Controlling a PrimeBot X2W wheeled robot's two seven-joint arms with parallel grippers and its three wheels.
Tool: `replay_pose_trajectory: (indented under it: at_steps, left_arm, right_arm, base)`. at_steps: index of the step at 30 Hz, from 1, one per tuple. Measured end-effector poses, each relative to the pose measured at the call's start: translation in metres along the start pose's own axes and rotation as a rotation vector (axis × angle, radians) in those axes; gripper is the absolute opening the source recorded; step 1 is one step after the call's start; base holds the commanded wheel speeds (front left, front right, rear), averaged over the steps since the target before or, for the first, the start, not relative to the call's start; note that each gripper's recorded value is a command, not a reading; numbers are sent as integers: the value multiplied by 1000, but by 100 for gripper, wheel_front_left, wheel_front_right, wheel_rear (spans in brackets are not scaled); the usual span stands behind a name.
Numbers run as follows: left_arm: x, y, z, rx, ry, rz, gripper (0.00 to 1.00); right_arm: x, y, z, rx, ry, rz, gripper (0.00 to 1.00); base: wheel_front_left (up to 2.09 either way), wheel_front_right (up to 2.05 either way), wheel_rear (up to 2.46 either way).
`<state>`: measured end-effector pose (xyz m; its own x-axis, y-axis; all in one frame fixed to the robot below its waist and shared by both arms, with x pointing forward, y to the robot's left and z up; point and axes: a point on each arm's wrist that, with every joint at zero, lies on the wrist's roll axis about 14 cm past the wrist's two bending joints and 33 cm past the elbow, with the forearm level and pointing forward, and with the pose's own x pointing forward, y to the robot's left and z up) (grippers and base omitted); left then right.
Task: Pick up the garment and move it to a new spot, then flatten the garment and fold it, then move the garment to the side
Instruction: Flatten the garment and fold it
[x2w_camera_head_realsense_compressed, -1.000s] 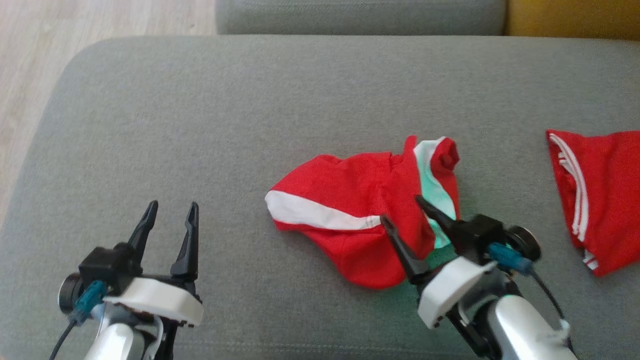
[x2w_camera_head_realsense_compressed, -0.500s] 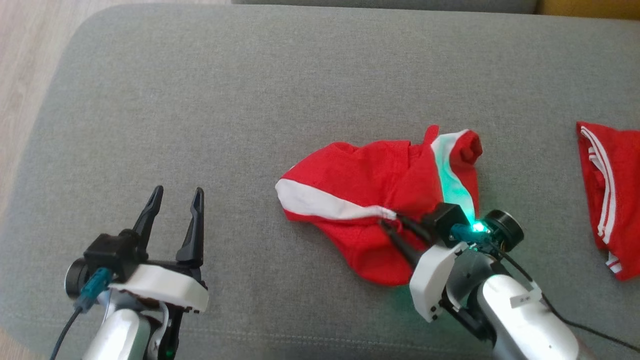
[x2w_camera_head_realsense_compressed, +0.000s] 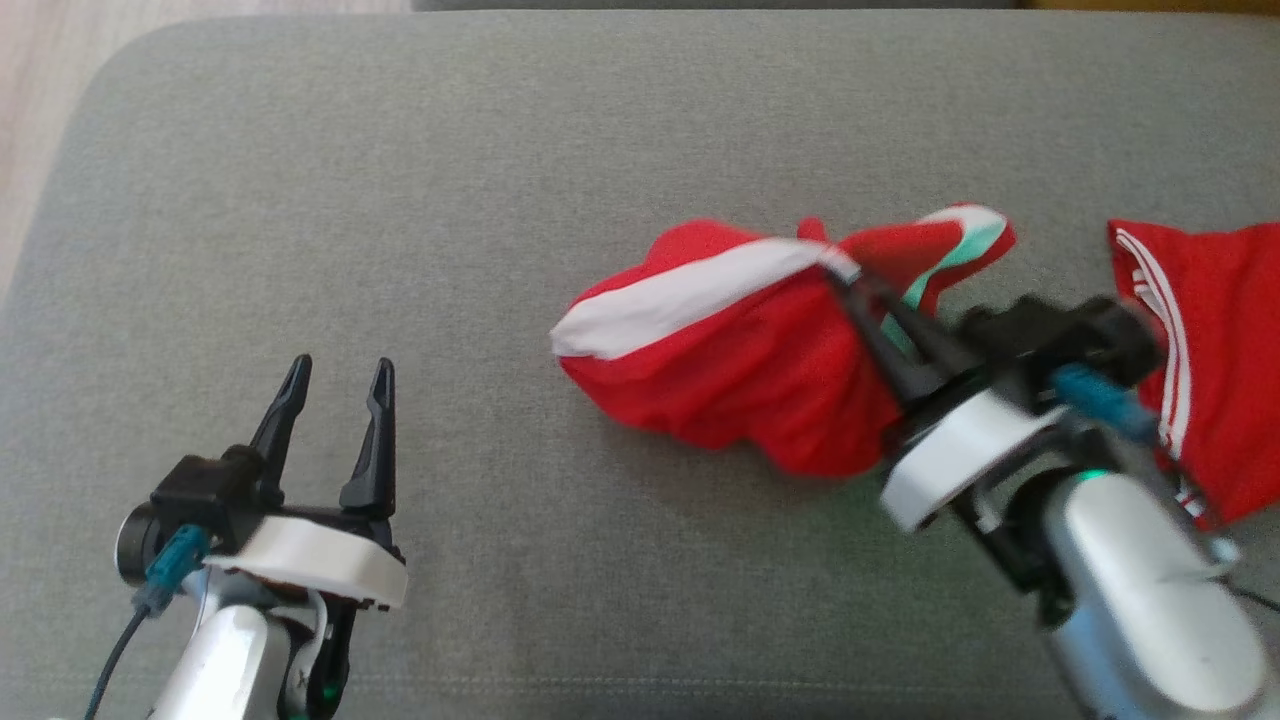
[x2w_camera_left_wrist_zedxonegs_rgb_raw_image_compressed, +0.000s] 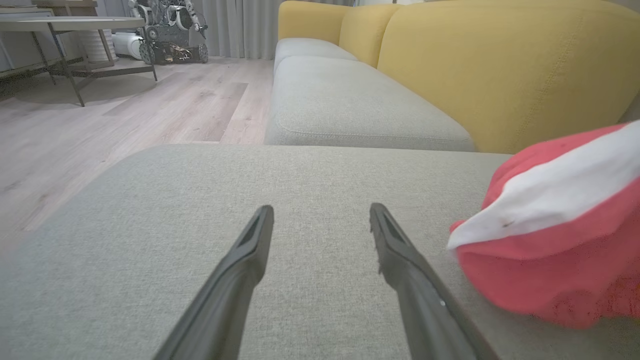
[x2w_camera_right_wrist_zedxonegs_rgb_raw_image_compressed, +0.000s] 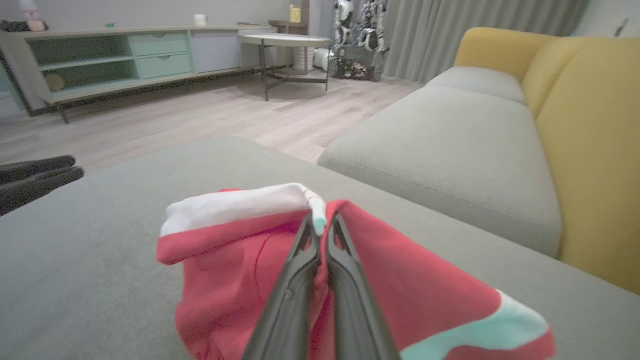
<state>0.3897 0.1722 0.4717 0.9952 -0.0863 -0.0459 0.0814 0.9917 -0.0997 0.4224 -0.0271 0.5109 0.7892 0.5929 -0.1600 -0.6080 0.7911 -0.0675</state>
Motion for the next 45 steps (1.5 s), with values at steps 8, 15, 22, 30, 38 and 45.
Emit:
replay_pose_trajectory:
  at_steps: [8,15,22,30,38,45]
  left_arm:
    - [8,-9,-3,-5,3,-29,100]
    - [13,-16,-8,-7,15,-59,100]
    - [18,-18,-4,1,3,-72,100]
    - [13,-19,5,3,-22,-70,100]
    - [-2,-17,6,1,-22,-59,100]
    - [-11,-16,11,4,-38,-47,100]
  right_arm:
    - [-47,-73,-42,140,84,-290,0]
    - [-77,-81,-119,265,273,-389,0]
    - [-80,-78,-137,317,285,-411,100]
    - [-82,-83,-97,290,145,-425,100]
    - [-111,-80,-66,250,78,-458,100]
    - [-111,-75,-15,201,-71,-448,100]
  base:
    - [0,0,0]
    - [0,0,0]
    - [0,0,0]
    - [0,0,0]
    - [0,0,0]
    - [0,0,0]
